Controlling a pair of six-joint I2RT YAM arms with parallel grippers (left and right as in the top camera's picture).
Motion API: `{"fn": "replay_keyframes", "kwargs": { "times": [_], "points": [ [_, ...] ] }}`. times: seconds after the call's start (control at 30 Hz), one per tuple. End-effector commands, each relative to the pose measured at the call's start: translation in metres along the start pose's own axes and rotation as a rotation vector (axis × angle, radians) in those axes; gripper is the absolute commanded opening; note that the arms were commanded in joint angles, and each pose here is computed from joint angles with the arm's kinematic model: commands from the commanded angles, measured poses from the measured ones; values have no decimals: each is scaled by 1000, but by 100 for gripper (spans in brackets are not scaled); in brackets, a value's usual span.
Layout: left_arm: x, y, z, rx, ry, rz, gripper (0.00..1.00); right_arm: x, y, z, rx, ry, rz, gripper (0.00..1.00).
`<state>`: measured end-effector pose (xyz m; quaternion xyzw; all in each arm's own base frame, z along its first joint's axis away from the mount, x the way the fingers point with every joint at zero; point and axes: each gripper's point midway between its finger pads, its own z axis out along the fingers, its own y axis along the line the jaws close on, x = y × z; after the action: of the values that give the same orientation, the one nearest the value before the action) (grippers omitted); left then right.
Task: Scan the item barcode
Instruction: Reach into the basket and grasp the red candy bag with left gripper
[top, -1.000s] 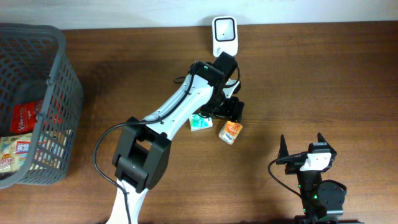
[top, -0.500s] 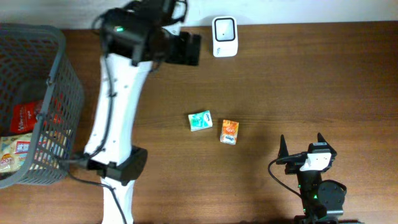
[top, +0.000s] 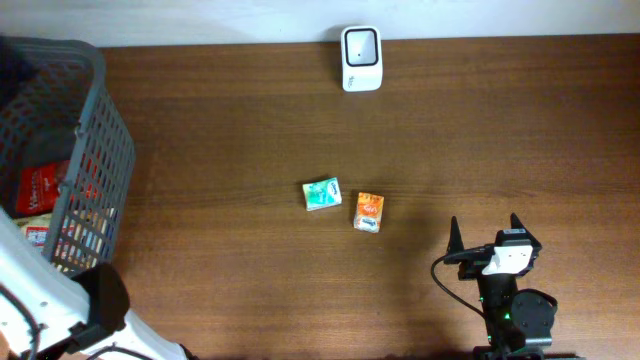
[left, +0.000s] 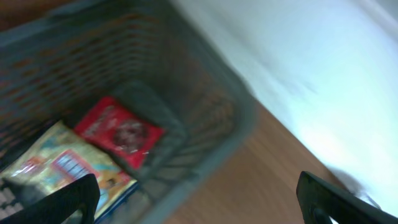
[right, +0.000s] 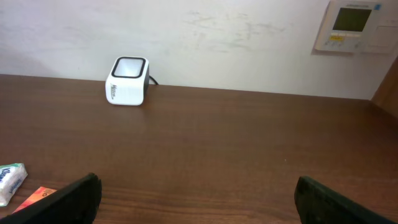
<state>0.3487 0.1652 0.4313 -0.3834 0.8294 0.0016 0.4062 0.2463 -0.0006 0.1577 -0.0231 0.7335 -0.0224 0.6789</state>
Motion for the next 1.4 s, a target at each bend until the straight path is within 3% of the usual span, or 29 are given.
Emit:
{"fn": "replay_keyframes", "kwargs": {
  "times": [0.0,0.1,0.37,0.43,0.53,0.63,0.87,1.03,1.2,1.27,1.37],
  "points": [
    [-4,56,18,-129,43,-153,99,3,1,0,-3,6,-7,98],
    [11,92,43,-216,149,-214,99,3,1,0,-3,6,-7,99],
    [51,115,127,-262,310,-232,100,3,1,0,-3,6,-7,99],
    [77,127,159,-278,375,-240,86,3,1,0,-3,6,-7,99],
    [110,129,197,-222,439,-262,84,3,1,0,-3,6,-7,99],
    [134,137,223,-226,457,-257,70,3,1,0,-3,6,-7,99],
    [168,154,268,-218,411,-245,65,3,1,0,-3,6,-7,99],
    [177,183,278,-339,352,-212,60,3,1,0,-3,6,-7,99],
    [195,189,280,-366,365,-292,65,3,1,0,-3,6,-7,99],
    [197,190,285,-365,341,-345,75,3,1,0,-3,6,-7,99],
    [201,186,291,-330,335,-379,72,3,1,0,-3,6,-7,99]
  ]
}}
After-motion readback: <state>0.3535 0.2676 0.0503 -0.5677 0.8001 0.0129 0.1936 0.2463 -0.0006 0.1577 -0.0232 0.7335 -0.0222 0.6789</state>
